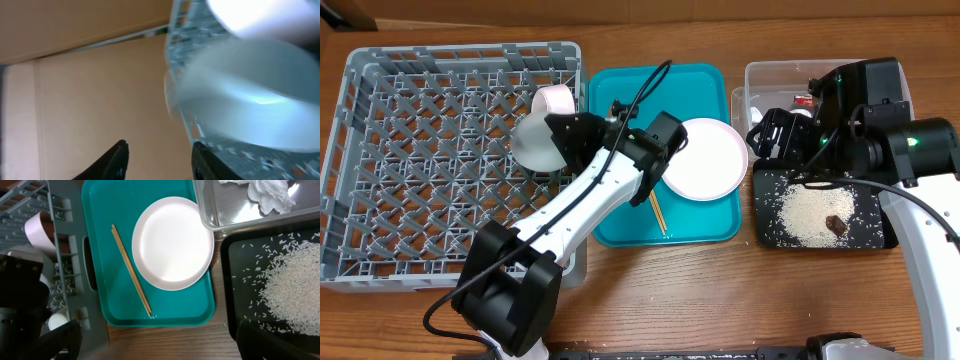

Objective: Sort waste into correct bins and load items into the dishwasher

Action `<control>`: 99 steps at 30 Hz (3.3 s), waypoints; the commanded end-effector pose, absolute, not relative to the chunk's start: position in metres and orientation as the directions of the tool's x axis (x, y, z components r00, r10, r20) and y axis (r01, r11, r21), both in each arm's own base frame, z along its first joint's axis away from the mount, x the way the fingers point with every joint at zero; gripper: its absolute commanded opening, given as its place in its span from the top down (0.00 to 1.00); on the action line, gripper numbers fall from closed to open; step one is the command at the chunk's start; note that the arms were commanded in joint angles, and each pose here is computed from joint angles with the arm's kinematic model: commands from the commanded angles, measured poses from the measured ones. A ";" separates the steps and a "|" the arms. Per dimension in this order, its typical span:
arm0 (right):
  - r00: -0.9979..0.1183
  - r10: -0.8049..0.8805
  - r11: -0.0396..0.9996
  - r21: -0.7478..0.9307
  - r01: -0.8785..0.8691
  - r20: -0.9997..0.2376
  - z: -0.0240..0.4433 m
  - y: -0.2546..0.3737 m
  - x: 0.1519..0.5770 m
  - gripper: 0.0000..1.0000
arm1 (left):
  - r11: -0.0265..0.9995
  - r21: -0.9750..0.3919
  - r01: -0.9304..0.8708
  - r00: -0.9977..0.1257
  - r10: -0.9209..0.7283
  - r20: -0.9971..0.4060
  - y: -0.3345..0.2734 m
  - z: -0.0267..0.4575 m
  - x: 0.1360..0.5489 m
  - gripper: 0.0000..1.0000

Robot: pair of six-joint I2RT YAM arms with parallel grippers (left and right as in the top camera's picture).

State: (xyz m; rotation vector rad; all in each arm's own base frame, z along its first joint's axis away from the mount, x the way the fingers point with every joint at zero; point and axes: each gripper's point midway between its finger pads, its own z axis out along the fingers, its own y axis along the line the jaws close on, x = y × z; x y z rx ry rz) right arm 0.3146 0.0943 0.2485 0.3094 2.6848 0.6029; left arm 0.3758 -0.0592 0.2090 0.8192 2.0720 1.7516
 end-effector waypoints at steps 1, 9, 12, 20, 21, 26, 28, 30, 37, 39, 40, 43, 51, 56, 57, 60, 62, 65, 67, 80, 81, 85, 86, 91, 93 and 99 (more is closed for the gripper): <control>-0.904 0.286 0.889 0.439 0.128 -0.317 0.248 0.092 0.317 0.00 | 0.282 0.944 0.169 -0.827 0.562 -0.020 -0.052 0.200 0.370 0.58; -0.904 0.286 0.889 0.439 0.128 -0.317 0.248 0.092 0.317 0.00 | 0.347 0.932 0.100 -0.861 0.500 -0.094 -0.040 0.197 0.367 0.56; -0.904 0.286 0.889 0.439 0.128 -0.317 0.248 0.092 0.317 0.00 | 0.422 0.906 -0.004 -0.866 0.452 -0.214 -0.041 0.201 0.367 0.51; -0.904 0.286 0.889 0.439 0.128 -0.317 0.248 0.092 0.317 0.00 | 0.922 0.362 -0.133 -0.856 0.077 -0.511 -0.084 0.216 0.374 0.37; -0.904 0.286 0.889 0.439 0.128 -0.317 0.248 0.092 0.317 0.00 | 0.954 0.273 -0.127 -0.851 0.036 -0.524 -0.092 0.221 0.377 0.36; -0.904 0.286 0.889 0.439 0.128 -0.317 0.248 0.092 0.317 0.00 | 0.992 0.048 -0.115 -0.839 -0.071 -0.540 -0.079 0.244 0.390 0.27; -0.904 0.286 0.889 0.439 0.128 -0.317 0.248 0.092 0.317 0.00 | 0.999 0.020 -0.039 -0.852 -0.023 -0.522 -0.071 0.241 0.396 0.26; -0.904 0.286 0.889 0.439 0.128 -0.317 0.248 0.092 0.317 0.00 | 0.996 -0.014 0.084 -0.858 0.065 -0.510 -0.067 0.236 0.403 0.26; -0.904 0.286 0.889 0.439 0.128 -0.317 0.248 0.092 0.317 0.00 | 0.967 -0.084 0.240 -0.843 0.165 -0.512 -0.016 0.211 0.430 0.25; -0.904 0.286 0.889 0.439 0.128 -0.317 0.248 0.092 0.317 0.00 | 0.956 -0.112 0.270 -0.838 0.176 -0.517 -0.005 0.202 0.436 0.25; -0.904 0.286 0.889 0.439 0.128 -0.317 0.248 0.092 0.317 0.00 | 0.947 -0.128 0.294 -0.834 0.188 -0.519 -0.001 0.197 0.438 0.24; -0.904 0.286 0.889 0.439 0.128 -0.317 0.248 0.092 0.317 0.00 | 0.914 -0.170 0.369 -0.822 0.235 -0.519 0.011 0.176 0.444 0.24; -0.904 0.286 0.889 0.439 0.128 -0.317 0.248 0.092 0.317 0.00 | 0.875 -0.228 0.427 -0.829 0.278 -0.485 0.013 0.122 0.458 0.25; -0.904 0.286 0.889 0.439 0.128 -0.317 0.248 0.092 0.317 0.00 | 0.866 -0.269 0.423 -0.844 0.268 -0.464 0.010 0.107 0.459 0.49; -0.904 0.286 0.889 0.439 0.128 -0.317 0.248 0.092 0.317 0.00 | 0.865 -0.270 0.423 -0.844 0.268 -0.464 0.009 0.107 0.458 0.52; -0.904 0.286 0.889 0.439 0.128 -0.317 0.248 0.092 0.317 0.00 | 0.870 -0.270 0.413 -0.845 0.256 -0.469 0.010 0.111 0.459 0.59; -0.904 0.286 0.889 0.439 0.128 -0.317 0.248 0.092 0.317 0.00 | 0.874 -0.272 0.403 -0.847 0.244 -0.472 0.011 0.116 0.459 0.64; -0.904 0.286 0.889 0.439 0.128 -0.317 0.248 0.092 0.317 0.00 | 0.878 -0.268 0.396 -0.845 0.234 -0.481 0.011 0.129 0.460 0.73; -0.904 0.286 0.889 0.439 0.128 -0.317 0.248 0.092 0.317 0.00 | 0.881 -0.257 0.396 -0.839 0.233 -0.492 0.011 0.138 0.460 0.88; -0.904 0.286 0.889 0.439 0.128 -0.317 0.248 0.092 0.317 0.00 | 0.915 0.170 -0.366 -0.818 -0.229 -0.528 0.129 0.219 0.428 0.96; -0.904 0.286 0.889 0.439 0.128 -0.317 0.248 0.092 0.317 0.00 | 0.879 0.185 -0.440 -0.784 -0.275 -0.557 0.138 0.230 0.421 0.96; -0.904 0.286 0.889 0.439 0.128 -0.317 0.248 0.092 0.317 0.00 | 0.708 0.155 -0.689 -0.581 -0.411 -0.703 0.164 0.283 0.393 0.96; -0.904 0.286 0.889 0.439 0.128 -0.317 0.248 0.092 0.317 0.00 | 0.669 0.126 -0.732 -0.525 -0.436 -0.731 0.167 0.294 0.386 0.96; -0.904 0.286 0.889 0.439 0.128 -0.317 0.248 0.092 0.317 0.00 | 0.552 0.092 -0.829 -0.373 -0.423 -0.826 0.175 0.334 0.364 0.96; -0.904 0.286 0.889 0.439 0.128 -0.317 0.248 0.092 0.317 0.00 | 0.520 0.119 -0.846 -0.355 -0.382 -0.853 0.176 0.342 0.365 0.96; -0.904 0.286 0.889 0.439 0.128 -0.317 0.248 0.092 0.317 0.00 | 0.391 0.299 -0.870 -0.401 -0.212 -0.891 0.166 0.344 0.384 0.96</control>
